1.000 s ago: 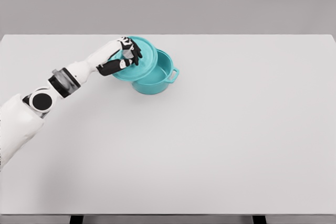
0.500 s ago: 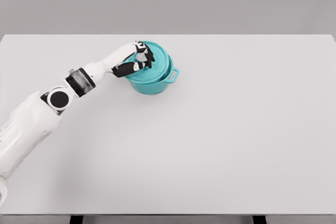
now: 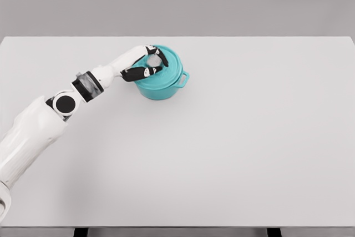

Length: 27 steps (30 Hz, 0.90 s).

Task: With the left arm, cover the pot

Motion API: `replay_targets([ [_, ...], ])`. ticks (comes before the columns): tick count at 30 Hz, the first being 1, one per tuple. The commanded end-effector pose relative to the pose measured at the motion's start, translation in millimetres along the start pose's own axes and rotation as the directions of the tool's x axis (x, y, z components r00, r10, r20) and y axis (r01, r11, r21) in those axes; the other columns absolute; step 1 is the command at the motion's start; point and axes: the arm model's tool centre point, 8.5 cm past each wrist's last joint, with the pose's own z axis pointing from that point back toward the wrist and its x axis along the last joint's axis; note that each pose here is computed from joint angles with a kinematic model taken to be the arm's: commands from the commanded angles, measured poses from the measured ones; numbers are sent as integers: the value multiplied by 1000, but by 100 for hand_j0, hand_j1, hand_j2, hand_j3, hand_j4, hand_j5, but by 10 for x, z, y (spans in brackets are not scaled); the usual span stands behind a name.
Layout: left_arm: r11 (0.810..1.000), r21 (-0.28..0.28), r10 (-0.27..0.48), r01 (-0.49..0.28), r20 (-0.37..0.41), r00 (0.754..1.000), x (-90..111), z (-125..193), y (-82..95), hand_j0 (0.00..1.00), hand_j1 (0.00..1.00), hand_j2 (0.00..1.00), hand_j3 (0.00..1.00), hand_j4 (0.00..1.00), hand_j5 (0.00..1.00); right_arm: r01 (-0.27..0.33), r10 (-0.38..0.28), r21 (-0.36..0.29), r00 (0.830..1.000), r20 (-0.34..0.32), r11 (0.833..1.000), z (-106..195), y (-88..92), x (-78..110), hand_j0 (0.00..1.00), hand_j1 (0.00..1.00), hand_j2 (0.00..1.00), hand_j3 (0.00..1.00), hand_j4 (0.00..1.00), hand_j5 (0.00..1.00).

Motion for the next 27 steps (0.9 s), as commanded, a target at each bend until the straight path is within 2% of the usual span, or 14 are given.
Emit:
replay_targets([
  [1,1000,5,4,-4,-2,1000,-5,2,9,61,61,61,61,61,61,-1,1,0,1000,0,1000,0,0,0,100,100,100,100,100,100],
  [5,1000,6,8,-8,2,1000,8,-23,-13,62,62,62,62,62,62,-1,1,0,1000,0,1000,0,0,0,100,100,100,100,100,100],
  [8,1000,7,6,-6,-3,1000,-7,-18,-6,72,72,72,72,72,72,-1,1,0,1000,2,1000,0,0,2,100,100,100,100,100,100],
  [10,1000,8,7,-7,-4,1000,-10,-13,-8,75,75,75,75,75,75,-1,1,0,1000,0,1000,0,0,0,100,100,100,100,100,100],
  [11,1000,8,6,-6,-5,1000,-14,-8,-4,82,82,82,82,82,82,-1,1,0,1000,0,1000,0,0,0,100,100,100,100,100,100],
  [14,1000,11,6,-6,-5,1000,-12,-4,6,87,87,87,87,87,87,-1,1,0,1000,0,1000,0,0,0,100,100,100,100,100,100],
  [15,1000,16,5,-5,-1,1000,-1,10,37,91,91,91,91,91,91,-1,1,0,1000,0,1000,0,0,0,100,100,100,100,100,100],
  [18,1000,26,9,-10,37,999,106,-6,104,91,91,91,91,91,91,-1,1,0,1000,2,1000,0,0,2,100,100,100,100,100,100],
  [20,1000,19,13,-15,58,998,167,62,236,93,93,93,93,93,93,-1,1,0,1000,0,1000,0,0,0,100,100,100,100,100,100],
  [22,1000,-11,3,-2,89,996,286,242,455,100,100,100,100,100,100,-1,1,0,1000,2,1000,0,0,2,100,100,100,100,100,100],
  [24,999,-38,-15,19,97,995,375,534,693,100,100,100,100,100,100,-1,1,0,1000,0,1000,0,0,0,100,100,100,100,100,100],
  [26,996,-78,-22,30,108,994,463,761,625,100,100,100,100,100,100,-1,1,0,1000,2,1000,0,0,2,100,100,100,100,100,100],
  [27,993,-118,-16,24,72,997,435,1056,582,100,100,100,100,100,100,-1,1,0,1000,0,1000,0,0,0,100,100,100,100,100,100],
])
